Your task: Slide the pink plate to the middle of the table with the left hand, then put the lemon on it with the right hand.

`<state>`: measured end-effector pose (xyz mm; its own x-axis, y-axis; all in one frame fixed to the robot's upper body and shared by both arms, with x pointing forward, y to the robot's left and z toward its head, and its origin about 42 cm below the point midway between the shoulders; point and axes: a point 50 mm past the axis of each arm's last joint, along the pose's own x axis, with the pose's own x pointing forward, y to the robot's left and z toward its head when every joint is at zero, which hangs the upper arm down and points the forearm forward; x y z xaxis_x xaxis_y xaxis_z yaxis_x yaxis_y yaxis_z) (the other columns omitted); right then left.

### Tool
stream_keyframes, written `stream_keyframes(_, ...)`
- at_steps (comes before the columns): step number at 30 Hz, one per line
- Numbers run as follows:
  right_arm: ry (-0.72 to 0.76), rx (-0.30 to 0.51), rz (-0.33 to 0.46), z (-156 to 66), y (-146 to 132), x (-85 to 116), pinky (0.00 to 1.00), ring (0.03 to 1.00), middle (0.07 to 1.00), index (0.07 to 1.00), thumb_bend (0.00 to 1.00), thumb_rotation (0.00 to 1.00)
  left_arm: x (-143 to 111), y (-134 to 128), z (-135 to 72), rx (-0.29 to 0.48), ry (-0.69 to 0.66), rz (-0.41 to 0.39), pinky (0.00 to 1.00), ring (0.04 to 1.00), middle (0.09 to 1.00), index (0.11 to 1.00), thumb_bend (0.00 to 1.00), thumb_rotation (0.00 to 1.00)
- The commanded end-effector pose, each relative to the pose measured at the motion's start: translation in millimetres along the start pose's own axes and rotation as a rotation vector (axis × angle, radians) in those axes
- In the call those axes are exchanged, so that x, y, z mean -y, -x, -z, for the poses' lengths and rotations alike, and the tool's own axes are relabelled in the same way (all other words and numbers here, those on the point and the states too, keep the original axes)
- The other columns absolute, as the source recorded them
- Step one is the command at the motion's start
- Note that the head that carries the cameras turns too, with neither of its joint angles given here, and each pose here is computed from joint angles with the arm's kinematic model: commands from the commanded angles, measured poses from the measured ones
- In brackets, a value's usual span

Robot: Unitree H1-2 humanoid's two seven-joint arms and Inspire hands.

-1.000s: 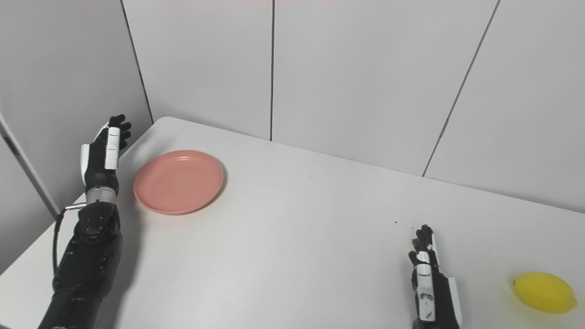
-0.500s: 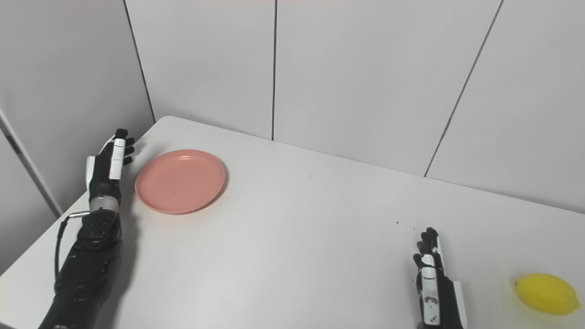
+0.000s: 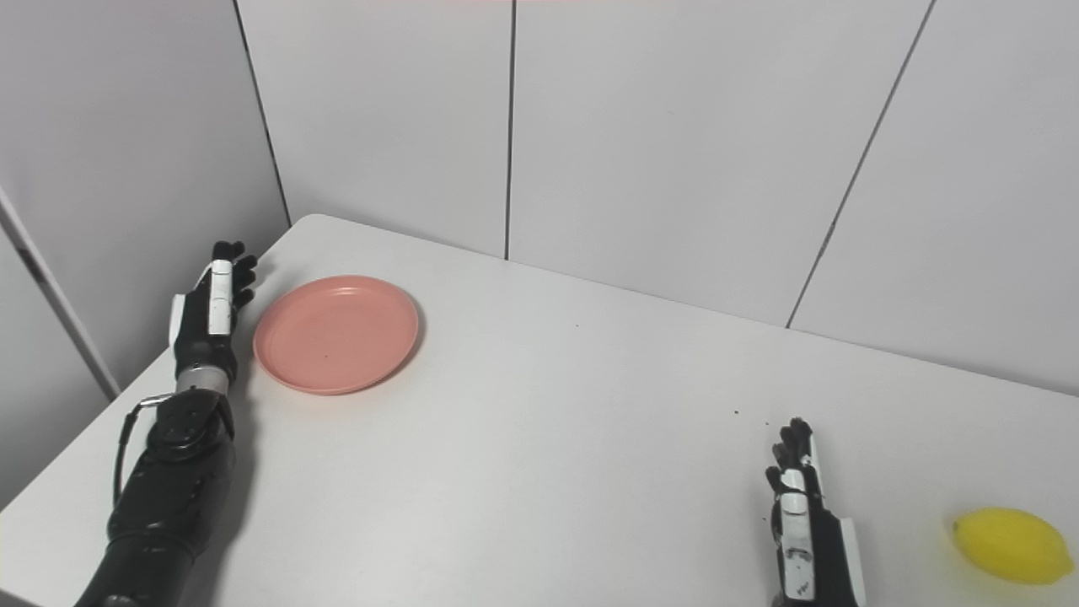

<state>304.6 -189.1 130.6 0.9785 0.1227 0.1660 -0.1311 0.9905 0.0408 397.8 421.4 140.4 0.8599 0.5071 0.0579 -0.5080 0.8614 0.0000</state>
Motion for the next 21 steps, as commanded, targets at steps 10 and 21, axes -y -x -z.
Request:
stream_keyframes(10, -0.003, 0.053, 0.0, -16, -6, -1, 1.0, 1.0, 1.0, 1.0, 0.66, 1.0, 20, -7, -12, 0.058, 0.012, 0.107, 0.87, 0.857, 0.849, 0.843, 0.87, 1.0)
stream_keyframes(21, -0.004, 0.059, -0.003, -17, -7, -1, 1.0, 1.0, 1.0, 1.0, 0.65, 1.0, 31, 1, -14, 0.052, 0.091, 0.225, 0.87, 0.879, 0.872, 0.849, 0.82, 1.0)
